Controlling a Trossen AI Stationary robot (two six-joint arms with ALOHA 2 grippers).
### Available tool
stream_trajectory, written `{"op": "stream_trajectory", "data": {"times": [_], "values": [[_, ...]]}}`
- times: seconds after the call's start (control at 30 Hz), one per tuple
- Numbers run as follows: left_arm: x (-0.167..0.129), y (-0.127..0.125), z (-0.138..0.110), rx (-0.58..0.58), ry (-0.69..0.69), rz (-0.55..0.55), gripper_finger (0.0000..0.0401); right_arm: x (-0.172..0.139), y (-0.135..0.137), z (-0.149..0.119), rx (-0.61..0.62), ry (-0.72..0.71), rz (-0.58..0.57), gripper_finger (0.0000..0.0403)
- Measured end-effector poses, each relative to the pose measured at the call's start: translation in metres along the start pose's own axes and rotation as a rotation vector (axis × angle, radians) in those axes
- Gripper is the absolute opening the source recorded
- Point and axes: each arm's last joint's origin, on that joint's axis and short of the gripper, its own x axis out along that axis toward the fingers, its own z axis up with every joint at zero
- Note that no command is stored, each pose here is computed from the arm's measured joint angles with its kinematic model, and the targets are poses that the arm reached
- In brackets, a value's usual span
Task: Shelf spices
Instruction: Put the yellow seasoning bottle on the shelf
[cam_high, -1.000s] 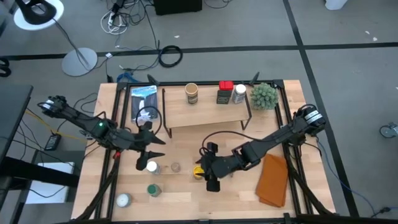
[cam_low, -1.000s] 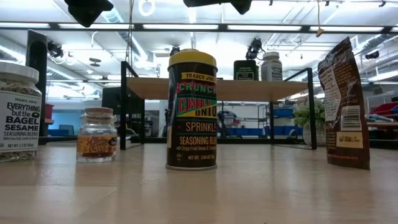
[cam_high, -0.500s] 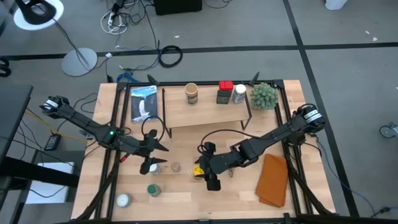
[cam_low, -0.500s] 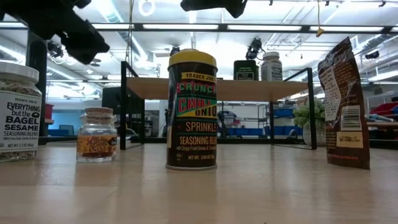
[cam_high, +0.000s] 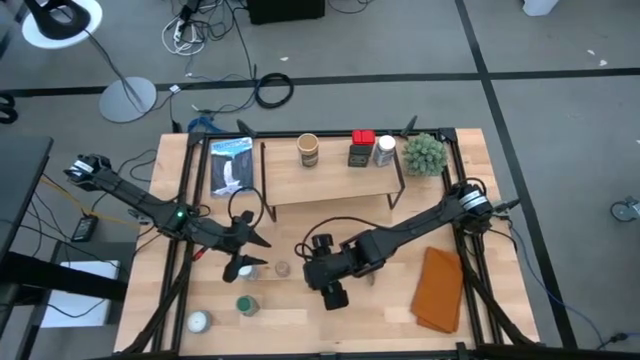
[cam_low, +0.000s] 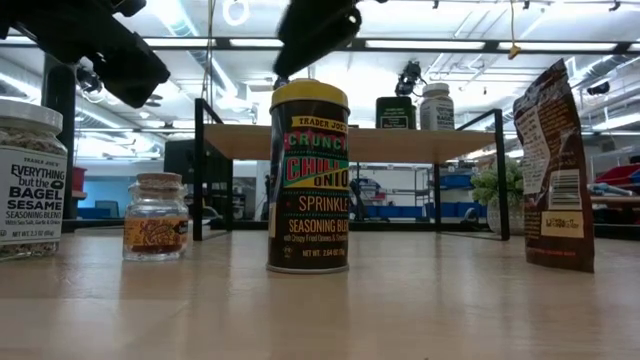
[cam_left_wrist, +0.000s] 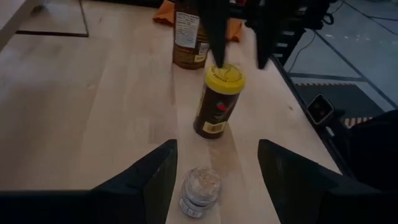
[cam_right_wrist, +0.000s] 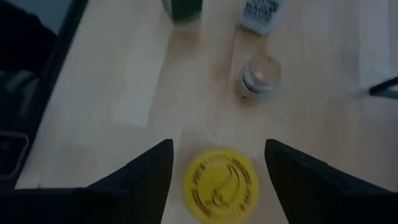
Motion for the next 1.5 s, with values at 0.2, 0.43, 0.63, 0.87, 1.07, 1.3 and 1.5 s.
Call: {"op": "stream_trajectory", "data": {"times": [0.2, 0.43, 0.63, 0.87, 1.07, 1.3, 1.5], "values": [[0.000, -0.001, 0.000, 0.000, 0.000, -0.018, 0.0229, 0.012, -0.003, -0.009, -0.010, 0.091, 0.007, 0.0252], [0.000, -0.001, 0.001, -0.002, -0.004, -0.024, 0.0229, 0.025, -0.001, -0.012, -0.011, 0.120, 0.032, 0.0252], [-0.001, -0.001, 0.003, -0.002, -0.021, -0.031, 0.0229, 0.024, -0.007, -0.011, 0.002, 0.117, 0.035, 0.0224], [-0.015, -0.005, 0.019, 0.041, -0.083, -0.097, 0.0229, 0.020, -0.019, -0.007, 0.039, 0.131, 0.018, 0.0211], [-0.038, -0.001, 0.023, 0.053, -0.122, -0.107, 0.0229, -0.001, -0.036, 0.010, 0.069, 0.130, -0.007, 0.0226], [-0.054, 0.003, 0.022, 0.048, -0.141, -0.108, 0.0229, -0.040, -0.068, 0.030, 0.081, 0.135, -0.071, 0.0216], [-0.056, 0.004, 0.020, 0.051, -0.134, -0.102, 0.0229, -0.083, -0.113, 0.048, 0.163, 0.068, -0.126, 0.0229]]}}
